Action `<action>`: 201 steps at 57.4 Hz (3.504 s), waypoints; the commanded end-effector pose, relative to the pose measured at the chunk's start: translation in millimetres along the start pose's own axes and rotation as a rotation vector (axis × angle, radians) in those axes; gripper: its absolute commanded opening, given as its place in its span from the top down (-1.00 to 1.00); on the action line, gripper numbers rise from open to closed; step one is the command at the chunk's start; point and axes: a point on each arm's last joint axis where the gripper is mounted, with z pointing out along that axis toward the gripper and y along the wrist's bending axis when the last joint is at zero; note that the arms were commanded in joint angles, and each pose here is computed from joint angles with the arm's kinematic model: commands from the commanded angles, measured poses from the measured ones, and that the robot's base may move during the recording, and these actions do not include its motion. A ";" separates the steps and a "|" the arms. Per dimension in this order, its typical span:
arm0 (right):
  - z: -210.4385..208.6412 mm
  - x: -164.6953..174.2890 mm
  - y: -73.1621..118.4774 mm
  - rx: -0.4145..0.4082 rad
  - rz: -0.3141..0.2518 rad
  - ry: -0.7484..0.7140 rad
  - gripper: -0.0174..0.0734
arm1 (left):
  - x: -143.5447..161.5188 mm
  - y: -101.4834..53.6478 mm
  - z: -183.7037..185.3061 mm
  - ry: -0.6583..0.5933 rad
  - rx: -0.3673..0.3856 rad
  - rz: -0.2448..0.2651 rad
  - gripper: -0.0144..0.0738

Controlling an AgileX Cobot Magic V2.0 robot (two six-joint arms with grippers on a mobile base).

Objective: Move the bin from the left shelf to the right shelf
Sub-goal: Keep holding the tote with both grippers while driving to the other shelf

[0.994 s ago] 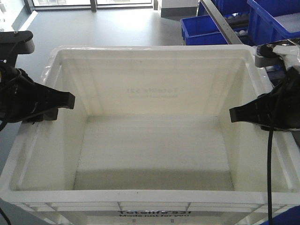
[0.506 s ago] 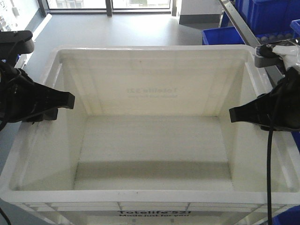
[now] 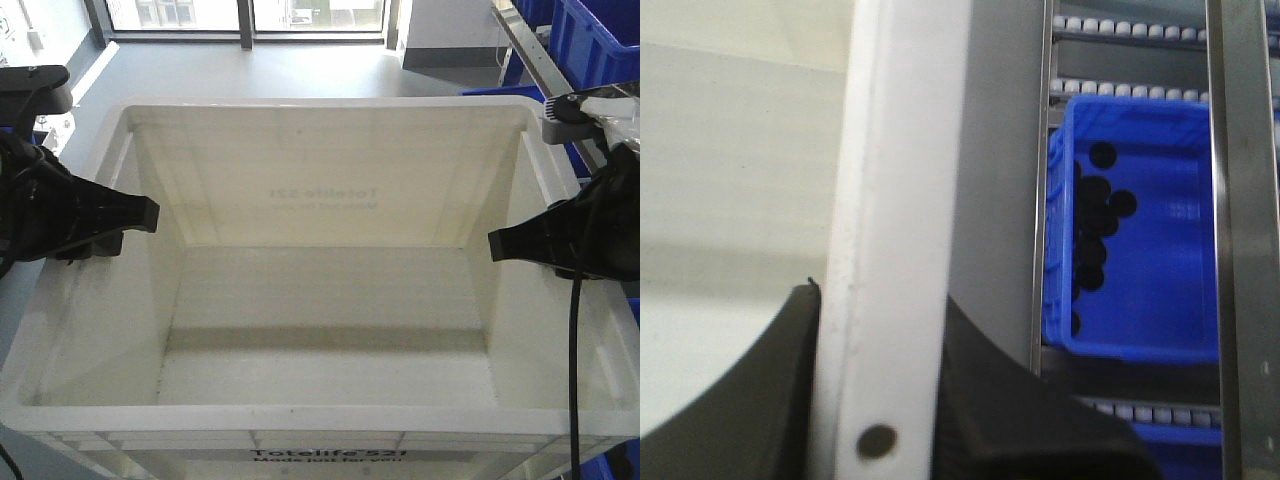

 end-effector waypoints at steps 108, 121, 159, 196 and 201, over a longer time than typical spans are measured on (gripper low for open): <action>-19.0 -16.9 -1.1 -0.028 -0.024 -0.171 0.60 | -9.7 -5.5 -21.5 -0.152 0.081 0.005 0.69; -19.0 -16.9 -1.1 -0.028 -0.024 -0.171 0.60 | -9.7 -5.5 -21.5 -0.152 0.081 0.005 0.69; -19.0 -17.0 -1.2 -0.027 -0.024 -0.172 0.60 | -9.7 -5.5 -21.5 -0.152 0.081 0.005 0.69; -19.0 -17.0 -1.2 -0.027 -0.024 -0.172 0.60 | -9.7 -5.5 -21.5 -0.152 0.081 0.005 0.69; -19.0 -17.0 -1.2 -0.027 -0.024 -0.172 0.60 | -9.7 -5.5 -21.5 -0.152 0.081 0.005 0.69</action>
